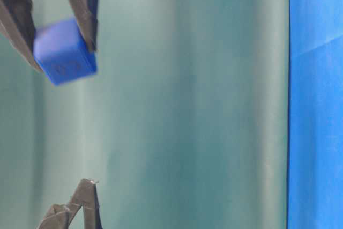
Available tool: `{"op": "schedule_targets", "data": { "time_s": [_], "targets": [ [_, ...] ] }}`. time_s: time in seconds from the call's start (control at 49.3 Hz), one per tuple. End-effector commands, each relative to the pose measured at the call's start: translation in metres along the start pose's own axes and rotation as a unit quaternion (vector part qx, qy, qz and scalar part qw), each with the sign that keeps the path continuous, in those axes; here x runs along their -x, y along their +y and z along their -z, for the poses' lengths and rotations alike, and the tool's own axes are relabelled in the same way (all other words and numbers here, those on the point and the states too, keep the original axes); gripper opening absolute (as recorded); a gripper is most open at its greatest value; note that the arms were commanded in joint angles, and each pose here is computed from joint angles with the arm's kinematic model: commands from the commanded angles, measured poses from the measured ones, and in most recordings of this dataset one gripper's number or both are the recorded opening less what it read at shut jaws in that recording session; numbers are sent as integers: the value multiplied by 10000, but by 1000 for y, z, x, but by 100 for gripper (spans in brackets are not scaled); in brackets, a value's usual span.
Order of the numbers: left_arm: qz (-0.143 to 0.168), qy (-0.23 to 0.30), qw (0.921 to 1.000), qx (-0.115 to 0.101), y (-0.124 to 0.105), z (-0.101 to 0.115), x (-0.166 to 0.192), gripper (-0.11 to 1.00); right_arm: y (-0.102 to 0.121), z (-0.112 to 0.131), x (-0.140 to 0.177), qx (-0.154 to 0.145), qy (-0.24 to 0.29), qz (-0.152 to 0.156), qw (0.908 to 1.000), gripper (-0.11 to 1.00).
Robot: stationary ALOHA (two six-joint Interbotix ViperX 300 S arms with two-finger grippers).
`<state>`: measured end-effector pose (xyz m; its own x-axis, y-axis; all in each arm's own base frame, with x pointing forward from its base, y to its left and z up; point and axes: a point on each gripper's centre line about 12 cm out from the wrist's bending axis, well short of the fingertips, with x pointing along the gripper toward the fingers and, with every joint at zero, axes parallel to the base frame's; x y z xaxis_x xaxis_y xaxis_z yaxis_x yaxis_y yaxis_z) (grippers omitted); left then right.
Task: Handover the blue block to the right arm after grasping it with the left arm, then place it in the designated position.
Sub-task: 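Close the right gripper on the cube and open the left gripper, then pull the cube back toward the right side with the right gripper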
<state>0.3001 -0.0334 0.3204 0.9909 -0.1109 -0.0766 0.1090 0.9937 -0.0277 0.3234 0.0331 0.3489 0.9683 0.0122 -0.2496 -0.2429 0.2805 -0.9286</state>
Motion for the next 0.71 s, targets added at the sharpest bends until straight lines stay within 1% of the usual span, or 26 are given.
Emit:
{"op": "schedule_targets", "data": {
  "time_s": [0.0,0.324,0.446,0.487,0.568,0.629,0.689],
  "targets": [
    [12,-115,9999,-8,-1,-8,1,92,-8,-5,9,-65,-99,139,9998,44],
    [13,-122,9999,-8,-1,-8,1,92,-7,-5,8,-61,-88,116,9999,44],
    [20,-115,9999,-9,-1,-8,1,92,-6,-5,8,-136,-89,100,9998,44],
    [12,-115,9999,-8,-1,-8,1,92,-7,-5,9,-259,-101,101,9996,44],
    [11,-115,9999,-1,-1,-8,1,92,-7,-6,9,-699,-128,66,9975,44],
    [13,-122,9999,-8,-1,-8,1,92,-7,-6,9,-1117,-145,40,9936,44],
    [13,-130,9999,-8,-1,-8,1,92,-6,-6,9,-1594,-151,6,9871,44]
  ]
}}
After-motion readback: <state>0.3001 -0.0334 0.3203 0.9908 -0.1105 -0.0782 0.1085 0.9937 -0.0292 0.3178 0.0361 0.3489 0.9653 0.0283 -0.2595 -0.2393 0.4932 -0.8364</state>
